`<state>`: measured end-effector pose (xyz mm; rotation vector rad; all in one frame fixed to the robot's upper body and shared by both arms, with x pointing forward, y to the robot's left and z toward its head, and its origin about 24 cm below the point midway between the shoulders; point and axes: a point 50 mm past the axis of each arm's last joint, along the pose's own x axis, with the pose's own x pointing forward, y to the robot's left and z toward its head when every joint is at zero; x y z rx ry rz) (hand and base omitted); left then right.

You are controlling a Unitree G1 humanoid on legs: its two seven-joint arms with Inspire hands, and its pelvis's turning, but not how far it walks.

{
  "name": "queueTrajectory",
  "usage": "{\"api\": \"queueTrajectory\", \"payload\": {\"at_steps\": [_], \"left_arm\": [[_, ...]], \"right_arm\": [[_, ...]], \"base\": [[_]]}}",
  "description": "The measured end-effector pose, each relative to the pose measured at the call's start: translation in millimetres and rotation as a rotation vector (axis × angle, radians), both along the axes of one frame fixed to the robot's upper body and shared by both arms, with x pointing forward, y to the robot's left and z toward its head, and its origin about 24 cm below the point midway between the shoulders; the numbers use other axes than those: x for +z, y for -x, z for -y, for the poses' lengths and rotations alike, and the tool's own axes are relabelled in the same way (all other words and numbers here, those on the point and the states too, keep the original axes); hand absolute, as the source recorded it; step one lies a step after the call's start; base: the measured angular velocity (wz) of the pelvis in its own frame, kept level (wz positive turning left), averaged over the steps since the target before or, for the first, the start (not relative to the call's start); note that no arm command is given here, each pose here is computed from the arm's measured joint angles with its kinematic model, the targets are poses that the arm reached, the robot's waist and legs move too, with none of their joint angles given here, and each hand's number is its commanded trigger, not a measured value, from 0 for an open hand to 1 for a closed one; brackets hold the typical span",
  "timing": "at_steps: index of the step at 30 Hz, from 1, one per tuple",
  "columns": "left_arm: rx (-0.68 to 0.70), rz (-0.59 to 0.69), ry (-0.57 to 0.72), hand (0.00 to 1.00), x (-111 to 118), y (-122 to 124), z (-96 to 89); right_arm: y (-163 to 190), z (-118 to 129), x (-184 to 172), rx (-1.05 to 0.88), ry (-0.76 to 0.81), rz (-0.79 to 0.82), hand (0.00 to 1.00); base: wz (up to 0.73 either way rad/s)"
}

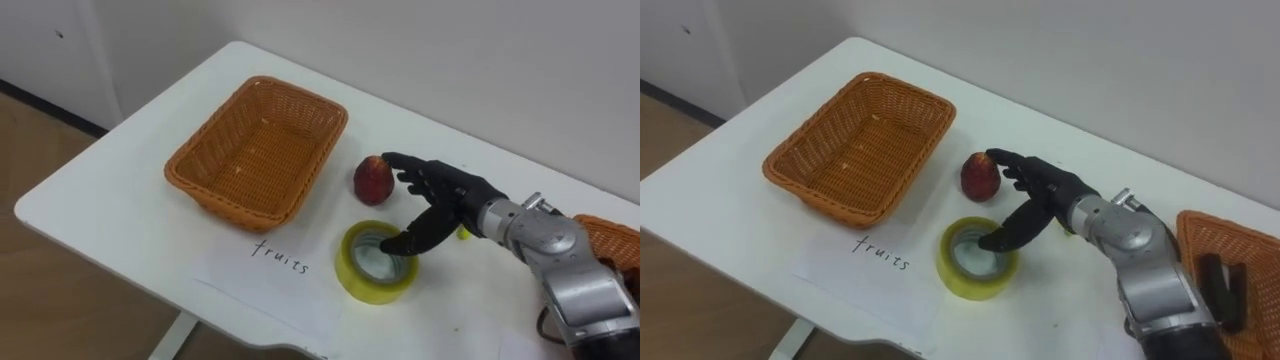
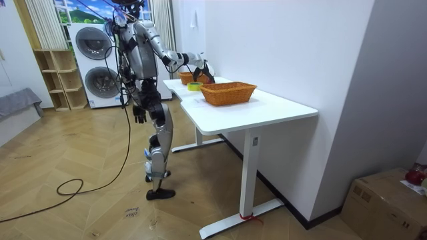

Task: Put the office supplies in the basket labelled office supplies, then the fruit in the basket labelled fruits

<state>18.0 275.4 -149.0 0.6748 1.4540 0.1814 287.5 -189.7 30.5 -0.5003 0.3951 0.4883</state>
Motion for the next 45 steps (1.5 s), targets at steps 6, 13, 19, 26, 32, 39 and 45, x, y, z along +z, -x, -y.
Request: {"api": "queueTrajectory", "payload": {"at_steps": [6, 13, 19, 26, 32, 39, 45], "left_arm": [[-0.018, 0.004, -0.008, 0.00, -0.3, -1.5, 1.8], [-0.020, 0.006, -0.016, 0.00, -0.1, -1.4, 1.5], [-0.019, 0.006, -0.014, 0.00, -0.1, -2.0, 1.6], [-0.021, 0.013, -0.013, 0.00, 0.0, -5.7, 1.5], [-0.010, 0.002, 0.006, 0.00, 0.1, -4.5, -0.5], [-0.016, -0.002, 0.013, 0.00, 0.7, -4.9, -2.3], [-0.018, 0.006, 0.010, 0.00, 1.5, -7.7, -3.7]], "right_arm": [[-0.4, -2.7, -7.1, -0.028, 0.011, 0.008, 0.00], [0.2, -6.6, -11.6, -0.027, 0.024, 0.008, 0.00], [0.2, -7.1, -12.1, -0.013, 0.070, 0.017, 0.00], [-4.1, -9.0, -8.2, 0.030, 0.185, 0.039, 0.00], [-5.2, -6.2, -8.1, 0.051, 0.286, 0.030, 0.00], [-7.4, -3.7, -7.2, 0.059, 0.445, 0.027, 0.00], [-8.3, -2.7, -6.2, 0.048, 0.487, 0.014, 0.00]], "base": [[0.00], [0.00], [0.00], [0.00], [0.00], [0.00], [0.00]]}}
